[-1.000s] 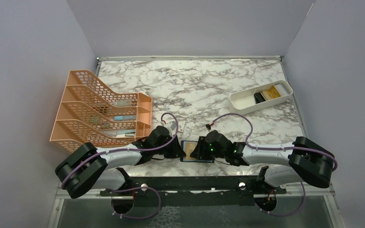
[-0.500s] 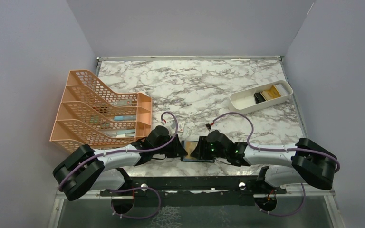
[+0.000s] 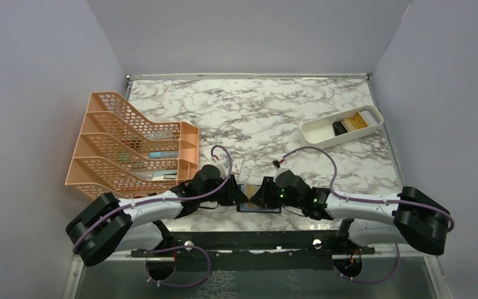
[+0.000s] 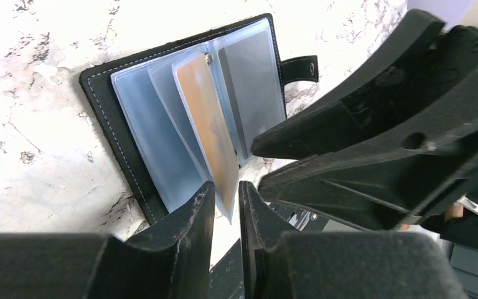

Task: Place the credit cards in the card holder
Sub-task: Turn over the card slot in the card holder.

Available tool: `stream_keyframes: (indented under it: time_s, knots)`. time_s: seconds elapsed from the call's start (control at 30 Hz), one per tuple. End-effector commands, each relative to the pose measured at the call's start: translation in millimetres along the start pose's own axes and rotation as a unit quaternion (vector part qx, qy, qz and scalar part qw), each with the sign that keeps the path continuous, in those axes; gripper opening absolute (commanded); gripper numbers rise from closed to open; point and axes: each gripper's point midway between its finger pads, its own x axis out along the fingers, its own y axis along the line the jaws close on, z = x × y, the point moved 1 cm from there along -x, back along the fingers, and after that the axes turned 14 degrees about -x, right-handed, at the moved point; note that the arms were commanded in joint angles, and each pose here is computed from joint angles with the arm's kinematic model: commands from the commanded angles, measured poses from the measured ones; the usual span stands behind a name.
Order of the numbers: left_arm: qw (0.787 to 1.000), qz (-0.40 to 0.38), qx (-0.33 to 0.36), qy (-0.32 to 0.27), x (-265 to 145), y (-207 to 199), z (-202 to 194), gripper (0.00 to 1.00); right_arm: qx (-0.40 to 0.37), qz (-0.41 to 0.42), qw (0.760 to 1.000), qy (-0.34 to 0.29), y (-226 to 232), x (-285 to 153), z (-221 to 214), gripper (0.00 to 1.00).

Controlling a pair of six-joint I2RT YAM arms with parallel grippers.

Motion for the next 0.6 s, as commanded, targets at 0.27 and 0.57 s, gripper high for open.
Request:
stream_keyframes:
  time_s: [0.27,0.57]
  knots:
    - [0.999,-0.039,0.015,0.000,0,-28,5,0.24,-0.021,-0.034,0.997,-0.065,-12,-27,25,0.43]
    - [0.999,-0.028,0.016,-0.010,-2,-31,8,0.25,-0.011,-0.053,0.996,-0.074,-19,-33,27,0.43]
